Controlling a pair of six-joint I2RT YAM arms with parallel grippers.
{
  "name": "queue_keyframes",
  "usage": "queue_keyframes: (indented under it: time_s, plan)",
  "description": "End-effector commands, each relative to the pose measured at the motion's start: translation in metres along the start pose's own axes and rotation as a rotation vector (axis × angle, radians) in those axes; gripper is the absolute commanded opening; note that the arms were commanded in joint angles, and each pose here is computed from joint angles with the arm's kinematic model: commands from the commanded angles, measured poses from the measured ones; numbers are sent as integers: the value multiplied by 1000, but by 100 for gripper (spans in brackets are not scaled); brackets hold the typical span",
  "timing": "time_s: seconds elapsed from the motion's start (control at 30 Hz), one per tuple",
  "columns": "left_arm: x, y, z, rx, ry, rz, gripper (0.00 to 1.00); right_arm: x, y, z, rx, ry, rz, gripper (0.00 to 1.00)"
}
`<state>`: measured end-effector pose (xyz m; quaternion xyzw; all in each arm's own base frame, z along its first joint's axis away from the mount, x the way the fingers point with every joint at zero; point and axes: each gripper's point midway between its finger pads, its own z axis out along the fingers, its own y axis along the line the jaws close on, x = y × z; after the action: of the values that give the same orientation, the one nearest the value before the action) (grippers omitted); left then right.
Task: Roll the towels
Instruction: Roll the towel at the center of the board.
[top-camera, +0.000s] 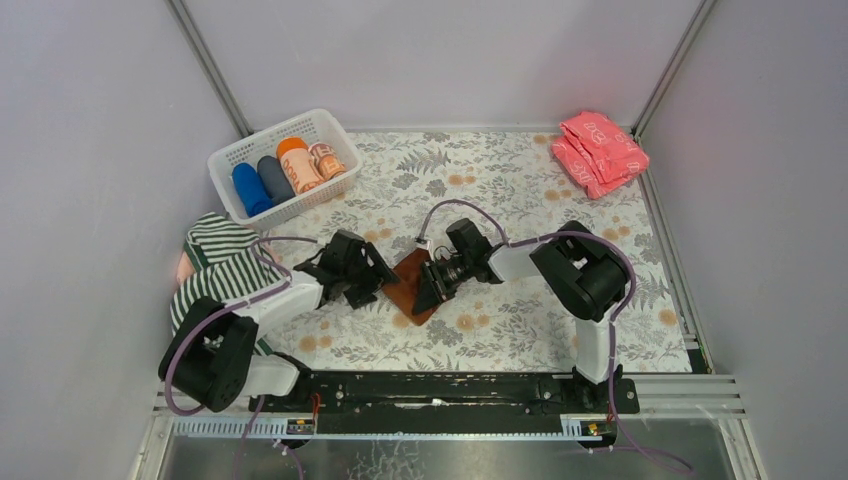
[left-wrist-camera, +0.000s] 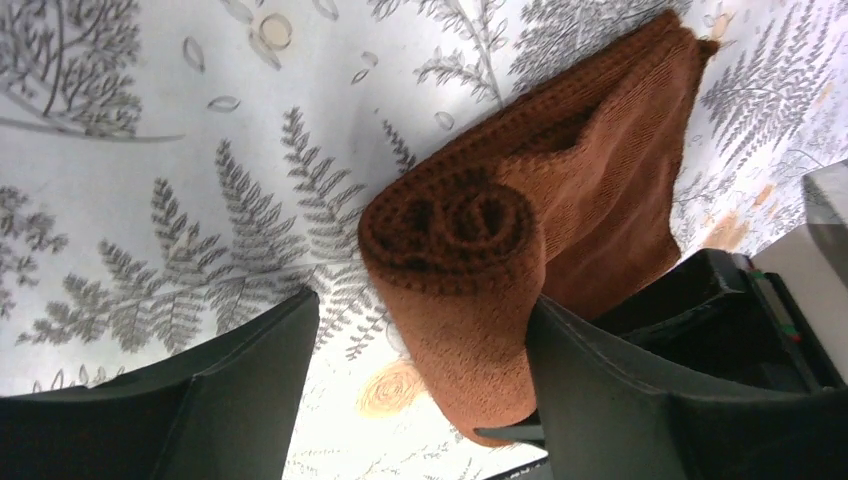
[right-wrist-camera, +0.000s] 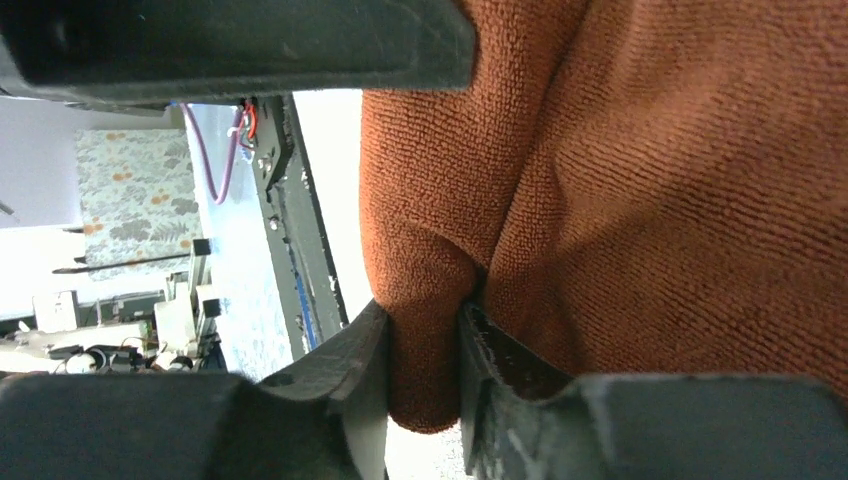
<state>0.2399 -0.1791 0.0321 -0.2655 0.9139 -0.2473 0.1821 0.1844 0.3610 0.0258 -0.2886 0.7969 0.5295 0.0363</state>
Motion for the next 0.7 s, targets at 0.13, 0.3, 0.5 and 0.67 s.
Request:
queue_keyframes:
  time_s: [0.13, 0.3, 0.5, 0.67]
  plan:
    - [5, 26, 23, -76, 2, 2, 59, -14, -8, -26, 248, -67, -76, 46]
    - [10, 33, 26, -97, 21, 16, 55, -21, 2, -41, 481, -100, -207, 55]
    - [9, 33, 25, -106, 25, 34, 52, -34, 26, -65, 810, -169, -460, 63]
    - [8, 32, 24, -106, 27, 42, 51, -36, 44, -54, 917, -162, -635, 75]
